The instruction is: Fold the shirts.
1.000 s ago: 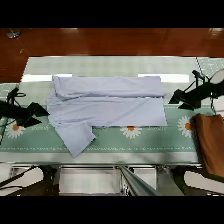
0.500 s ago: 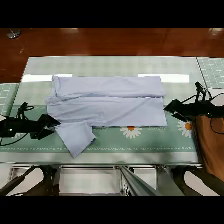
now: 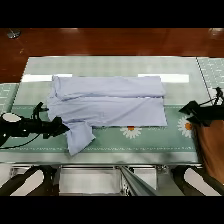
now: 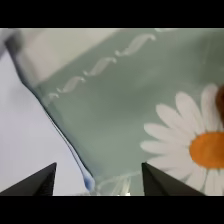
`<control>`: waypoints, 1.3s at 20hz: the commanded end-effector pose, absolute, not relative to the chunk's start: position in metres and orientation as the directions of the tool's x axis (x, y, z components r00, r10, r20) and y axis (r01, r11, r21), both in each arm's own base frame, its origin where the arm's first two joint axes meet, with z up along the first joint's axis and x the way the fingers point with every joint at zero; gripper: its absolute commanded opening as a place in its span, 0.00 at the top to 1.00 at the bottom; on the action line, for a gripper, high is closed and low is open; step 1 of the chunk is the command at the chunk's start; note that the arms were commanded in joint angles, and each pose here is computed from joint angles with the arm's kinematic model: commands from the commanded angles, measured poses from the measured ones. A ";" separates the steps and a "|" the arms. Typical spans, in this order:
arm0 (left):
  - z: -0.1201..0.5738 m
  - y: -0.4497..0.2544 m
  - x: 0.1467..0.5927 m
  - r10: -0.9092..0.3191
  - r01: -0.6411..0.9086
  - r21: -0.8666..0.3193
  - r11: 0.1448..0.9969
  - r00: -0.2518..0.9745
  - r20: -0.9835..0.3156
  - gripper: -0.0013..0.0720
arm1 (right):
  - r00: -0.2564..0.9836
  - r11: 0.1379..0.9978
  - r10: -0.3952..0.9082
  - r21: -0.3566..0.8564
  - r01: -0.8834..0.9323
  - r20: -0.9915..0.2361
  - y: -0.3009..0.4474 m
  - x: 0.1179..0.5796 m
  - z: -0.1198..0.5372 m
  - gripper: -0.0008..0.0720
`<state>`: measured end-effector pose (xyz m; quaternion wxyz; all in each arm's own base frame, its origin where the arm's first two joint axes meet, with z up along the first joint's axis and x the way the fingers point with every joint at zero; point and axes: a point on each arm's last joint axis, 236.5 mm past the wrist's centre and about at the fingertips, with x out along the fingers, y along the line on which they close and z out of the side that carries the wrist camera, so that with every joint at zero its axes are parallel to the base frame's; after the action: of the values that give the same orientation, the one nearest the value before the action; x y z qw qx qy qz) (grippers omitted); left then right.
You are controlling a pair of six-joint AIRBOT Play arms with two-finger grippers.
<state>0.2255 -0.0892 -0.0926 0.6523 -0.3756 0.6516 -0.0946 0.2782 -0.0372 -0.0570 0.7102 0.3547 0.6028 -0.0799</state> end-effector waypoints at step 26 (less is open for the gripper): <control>-0.057 -0.062 0.270 -0.579 -0.297 -0.641 0.707 0.276 -0.767 0.95 | 0.160 0.822 0.449 0.477 0.312 -0.879 0.051 0.318 -0.072 0.96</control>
<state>0.2538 -0.0761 -0.0742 0.6931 -0.3642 0.6136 -0.1024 0.3110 0.0616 -0.0846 0.6955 0.3074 0.6481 0.0419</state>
